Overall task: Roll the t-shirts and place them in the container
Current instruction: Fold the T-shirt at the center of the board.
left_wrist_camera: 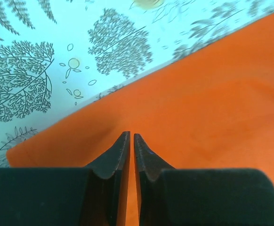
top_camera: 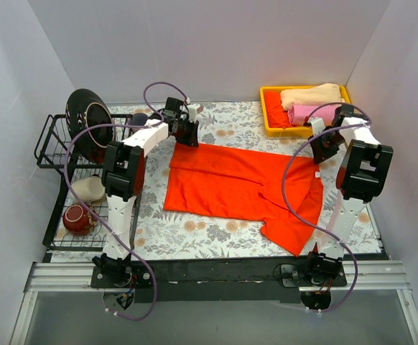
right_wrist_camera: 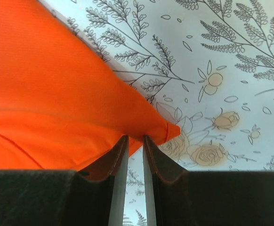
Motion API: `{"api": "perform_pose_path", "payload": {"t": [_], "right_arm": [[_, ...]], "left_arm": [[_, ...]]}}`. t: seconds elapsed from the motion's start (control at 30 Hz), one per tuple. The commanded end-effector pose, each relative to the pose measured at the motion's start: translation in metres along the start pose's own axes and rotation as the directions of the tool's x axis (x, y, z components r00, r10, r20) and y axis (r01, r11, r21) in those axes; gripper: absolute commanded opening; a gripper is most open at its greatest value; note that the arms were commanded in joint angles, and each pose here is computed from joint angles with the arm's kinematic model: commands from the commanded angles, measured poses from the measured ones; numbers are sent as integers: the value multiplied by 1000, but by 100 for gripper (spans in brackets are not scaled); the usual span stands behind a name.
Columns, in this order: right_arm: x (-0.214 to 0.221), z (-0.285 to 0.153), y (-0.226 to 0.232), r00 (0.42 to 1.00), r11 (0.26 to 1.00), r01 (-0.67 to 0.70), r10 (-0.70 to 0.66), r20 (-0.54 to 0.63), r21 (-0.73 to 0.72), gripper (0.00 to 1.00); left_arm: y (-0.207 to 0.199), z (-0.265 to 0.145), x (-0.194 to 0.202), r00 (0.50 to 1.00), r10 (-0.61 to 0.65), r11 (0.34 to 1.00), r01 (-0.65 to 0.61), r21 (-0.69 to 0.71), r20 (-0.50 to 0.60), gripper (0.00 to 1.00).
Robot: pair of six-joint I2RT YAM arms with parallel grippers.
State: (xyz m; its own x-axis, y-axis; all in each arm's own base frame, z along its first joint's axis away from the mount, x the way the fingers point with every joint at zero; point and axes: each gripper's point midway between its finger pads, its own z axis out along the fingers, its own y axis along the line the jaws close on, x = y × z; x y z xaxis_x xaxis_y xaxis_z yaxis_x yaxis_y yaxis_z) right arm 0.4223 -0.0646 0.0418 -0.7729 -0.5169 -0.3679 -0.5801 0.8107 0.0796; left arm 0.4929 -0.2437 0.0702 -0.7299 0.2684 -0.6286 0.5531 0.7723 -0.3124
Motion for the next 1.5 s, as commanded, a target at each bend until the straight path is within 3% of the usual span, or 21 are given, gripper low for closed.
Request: {"api": "perform_pose_path", "payload": {"t": [0.0, 0.33, 0.57, 0.93, 1.13, 1.2, 1.37, 1.4, 1.47], "right_arm": [[-3, 14, -13, 999, 999, 23, -22, -26, 35, 27], [-17, 39, -30, 995, 994, 93, -90, -40, 62, 27], [-51, 56, -36, 986, 981, 166, -167, 2, 100, 27], [-93, 65, -45, 963, 948, 255, -268, 41, 192, 27], [-97, 28, -28, 961, 949, 248, -267, 79, 194, 30], [-104, -4, -18, 952, 942, 254, -284, 113, 220, 34], [-91, -68, 35, 914, 925, 330, -364, 182, 190, 41], [-67, -60, 54, 916, 928, 349, -368, 161, 134, 44], [-53, -88, 87, 853, 879, 458, -477, 211, 135, 45]], "left_arm": [[14, 11, 6, 996, 76, 995, -78, -58, -37, 6], [51, 34, 28, 993, 74, 977, -91, -192, -95, 2], [73, 28, 15, 994, 91, 956, -105, -273, -65, 0], [59, 3, -9, 991, 128, 958, -133, -255, -34, 1], [33, -32, -35, 986, 161, 967, -151, -204, 34, 26], [18, -49, -42, 982, 178, 970, -165, -180, 61, 33], [-35, -84, -27, 959, 272, 961, -275, 27, 75, 41], [-45, -84, -10, 958, 283, 956, -286, 61, 47, 42], [-76, -102, 4, 934, 353, 922, -357, 149, 53, 45]]}}
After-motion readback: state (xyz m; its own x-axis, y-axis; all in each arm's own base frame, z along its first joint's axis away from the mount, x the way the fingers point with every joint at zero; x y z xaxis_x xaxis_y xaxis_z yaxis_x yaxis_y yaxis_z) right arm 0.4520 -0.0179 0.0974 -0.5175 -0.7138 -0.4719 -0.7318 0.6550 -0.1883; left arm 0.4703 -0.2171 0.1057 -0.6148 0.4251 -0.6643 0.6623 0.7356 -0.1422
